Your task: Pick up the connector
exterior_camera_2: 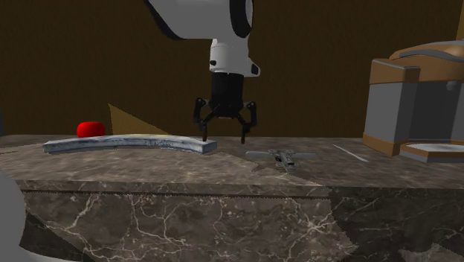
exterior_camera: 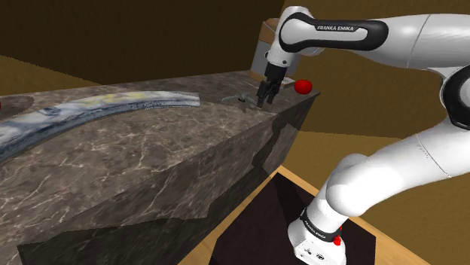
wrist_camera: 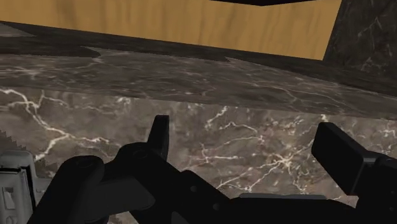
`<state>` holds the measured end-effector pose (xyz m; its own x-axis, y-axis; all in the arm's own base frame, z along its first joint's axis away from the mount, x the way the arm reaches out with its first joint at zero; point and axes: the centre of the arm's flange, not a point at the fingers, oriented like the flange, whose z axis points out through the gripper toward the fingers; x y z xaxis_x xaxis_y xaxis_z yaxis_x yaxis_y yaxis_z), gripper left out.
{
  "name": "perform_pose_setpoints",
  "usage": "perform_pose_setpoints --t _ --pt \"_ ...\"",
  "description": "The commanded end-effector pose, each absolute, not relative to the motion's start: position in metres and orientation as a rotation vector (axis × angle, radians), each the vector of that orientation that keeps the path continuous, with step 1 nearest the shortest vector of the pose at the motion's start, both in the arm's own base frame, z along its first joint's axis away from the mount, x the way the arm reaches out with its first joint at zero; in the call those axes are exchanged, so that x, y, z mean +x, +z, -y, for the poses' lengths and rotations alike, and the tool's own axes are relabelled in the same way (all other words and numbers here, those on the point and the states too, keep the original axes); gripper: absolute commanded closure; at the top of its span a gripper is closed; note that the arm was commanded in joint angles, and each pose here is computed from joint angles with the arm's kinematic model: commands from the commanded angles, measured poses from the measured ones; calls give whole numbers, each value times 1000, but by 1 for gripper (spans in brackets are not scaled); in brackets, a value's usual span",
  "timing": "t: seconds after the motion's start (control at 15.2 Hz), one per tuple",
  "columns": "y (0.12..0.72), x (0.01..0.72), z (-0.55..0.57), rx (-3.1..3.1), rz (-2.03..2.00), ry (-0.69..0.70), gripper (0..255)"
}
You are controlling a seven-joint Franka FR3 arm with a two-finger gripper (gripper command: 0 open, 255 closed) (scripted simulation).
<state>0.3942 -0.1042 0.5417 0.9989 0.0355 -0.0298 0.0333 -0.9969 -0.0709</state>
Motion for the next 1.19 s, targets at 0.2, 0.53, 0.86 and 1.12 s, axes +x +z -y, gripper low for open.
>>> perform_pose_setpoints --t 0.2,0.53,0.86,1.12 --pt "522 433 155 -3075 56 34 0" --pt "504 472 203 -3079 58 20 0" --pt "487 511 251 -3083 61 6 0" --pt "474 543 290 -3086 63 -5 0"
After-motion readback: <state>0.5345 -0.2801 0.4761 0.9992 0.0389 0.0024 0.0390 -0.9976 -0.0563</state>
